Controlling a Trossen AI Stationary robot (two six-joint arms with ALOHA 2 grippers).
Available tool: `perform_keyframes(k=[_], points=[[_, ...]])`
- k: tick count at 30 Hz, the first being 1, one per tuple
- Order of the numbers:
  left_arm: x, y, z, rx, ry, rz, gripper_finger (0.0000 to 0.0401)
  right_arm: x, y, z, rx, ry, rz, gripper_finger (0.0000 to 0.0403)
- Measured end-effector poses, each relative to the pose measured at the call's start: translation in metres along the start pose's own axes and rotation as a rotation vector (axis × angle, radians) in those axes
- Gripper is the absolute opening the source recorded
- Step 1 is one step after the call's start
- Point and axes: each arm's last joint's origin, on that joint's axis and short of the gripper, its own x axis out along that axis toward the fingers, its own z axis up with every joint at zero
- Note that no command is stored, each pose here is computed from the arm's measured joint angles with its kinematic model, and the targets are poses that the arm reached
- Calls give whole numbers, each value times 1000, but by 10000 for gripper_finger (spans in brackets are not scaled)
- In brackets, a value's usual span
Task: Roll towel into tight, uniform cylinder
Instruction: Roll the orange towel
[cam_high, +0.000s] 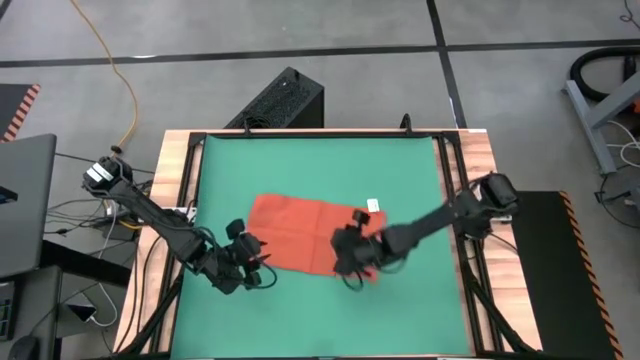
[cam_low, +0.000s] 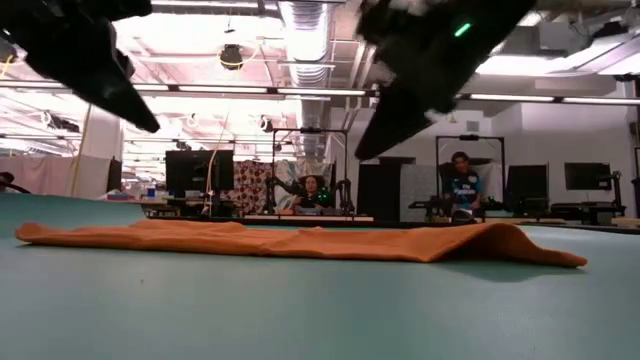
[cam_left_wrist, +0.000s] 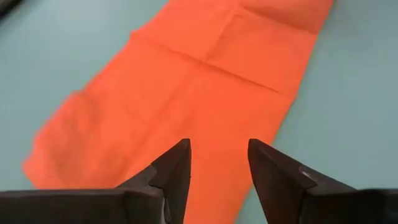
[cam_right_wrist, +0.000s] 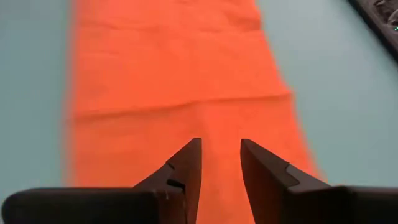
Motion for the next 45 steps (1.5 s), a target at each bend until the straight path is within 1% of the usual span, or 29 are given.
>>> perform_keyframes(k=[3, 6, 10, 12, 17, 21, 26, 30, 35, 41, 43, 44, 45], points=[[6, 5, -17, -68, 45, -13, 124, 16, -19, 6, -49, 52, 28, 122], [13, 13, -38, -132, 94, -25, 84, 24, -30, 9, -78, 84, 73, 119], [20, 29, -62, -215, 136, 38, 23, 28, -37, 9, -81, 108, 64, 118], [21, 32, -67, -243, 147, 47, 7, 27, -38, 6, -67, 138, 55, 118], [24, 40, -72, -230, 184, 95, 2, 19, -32, -8, -24, 234, 23, 103], [29, 52, -72, -226, 245, 165, 0, 11, -22, -20, 15, 259, 0, 82], [35, 59, -67, -206, 287, 180, 0, 5, -8, -49, 97, 280, 3, 63], [40, 66, -63, -179, 290, 201, 0, 0, 2, -71, 175, 284, 12, 59], [48, 75, -55, -151, 271, 234, 0, -11, 20, -77, 247, 242, 89, 58], [61, 94, -42, -92, 243, 298, 0, -23, 41, -71, 308, 138, 223, 58], [65, 100, -37, -57, 231, 314, 0, -27, 47, -67, 290, 85, 271, 58], [66, 102, -35, -35, 216, 327, 0, -28, 50, -64, 261, 38, 285, 58], [68, 105, -32, -16, 196, 342, 0, -28, 50, -59, 226, -17, 276, 58]])
